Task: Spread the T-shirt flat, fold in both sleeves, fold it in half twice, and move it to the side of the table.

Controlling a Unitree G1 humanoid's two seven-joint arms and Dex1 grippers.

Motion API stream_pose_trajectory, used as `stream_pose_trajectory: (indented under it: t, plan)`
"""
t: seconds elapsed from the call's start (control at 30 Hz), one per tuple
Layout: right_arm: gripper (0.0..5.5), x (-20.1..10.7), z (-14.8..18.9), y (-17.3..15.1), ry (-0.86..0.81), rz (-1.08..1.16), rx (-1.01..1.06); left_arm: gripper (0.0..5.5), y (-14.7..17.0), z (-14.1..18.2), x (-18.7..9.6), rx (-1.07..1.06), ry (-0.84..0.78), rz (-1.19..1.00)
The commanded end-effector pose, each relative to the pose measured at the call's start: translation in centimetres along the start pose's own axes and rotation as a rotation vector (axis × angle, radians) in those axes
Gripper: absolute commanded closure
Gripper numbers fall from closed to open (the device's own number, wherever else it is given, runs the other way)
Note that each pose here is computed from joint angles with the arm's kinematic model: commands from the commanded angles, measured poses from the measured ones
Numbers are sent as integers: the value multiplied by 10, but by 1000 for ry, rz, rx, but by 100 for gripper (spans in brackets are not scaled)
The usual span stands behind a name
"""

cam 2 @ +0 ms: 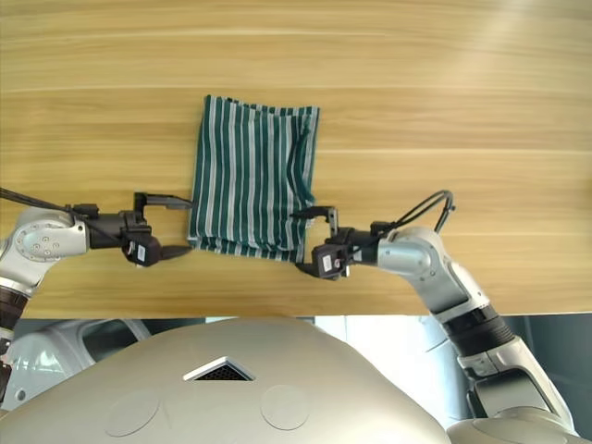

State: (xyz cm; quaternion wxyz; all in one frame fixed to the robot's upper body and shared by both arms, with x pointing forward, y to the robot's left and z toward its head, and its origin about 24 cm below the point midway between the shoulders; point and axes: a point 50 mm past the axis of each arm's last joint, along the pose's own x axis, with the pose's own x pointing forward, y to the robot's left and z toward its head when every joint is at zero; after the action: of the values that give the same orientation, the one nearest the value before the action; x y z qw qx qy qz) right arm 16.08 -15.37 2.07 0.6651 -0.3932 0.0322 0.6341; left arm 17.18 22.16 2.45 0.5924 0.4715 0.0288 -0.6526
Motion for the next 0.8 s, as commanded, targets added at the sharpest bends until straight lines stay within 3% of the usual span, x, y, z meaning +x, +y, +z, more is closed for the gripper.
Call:
stream_pose_trajectory:
  t: [0.03,0.27,0.6,0.8]
  plan:
    - [10,-1,-17,11,107,68,21,143,-39,-4,14,-72,27,-200]
    - [10,1,-17,13,102,78,26,258,-38,-7,18,-83,26,-198]
    - [216,2,-16,21,87,131,37,453,-36,-8,21,-93,20,-189]
    - [328,2,-16,22,87,140,39,530,-35,-6,22,-95,4,-185]
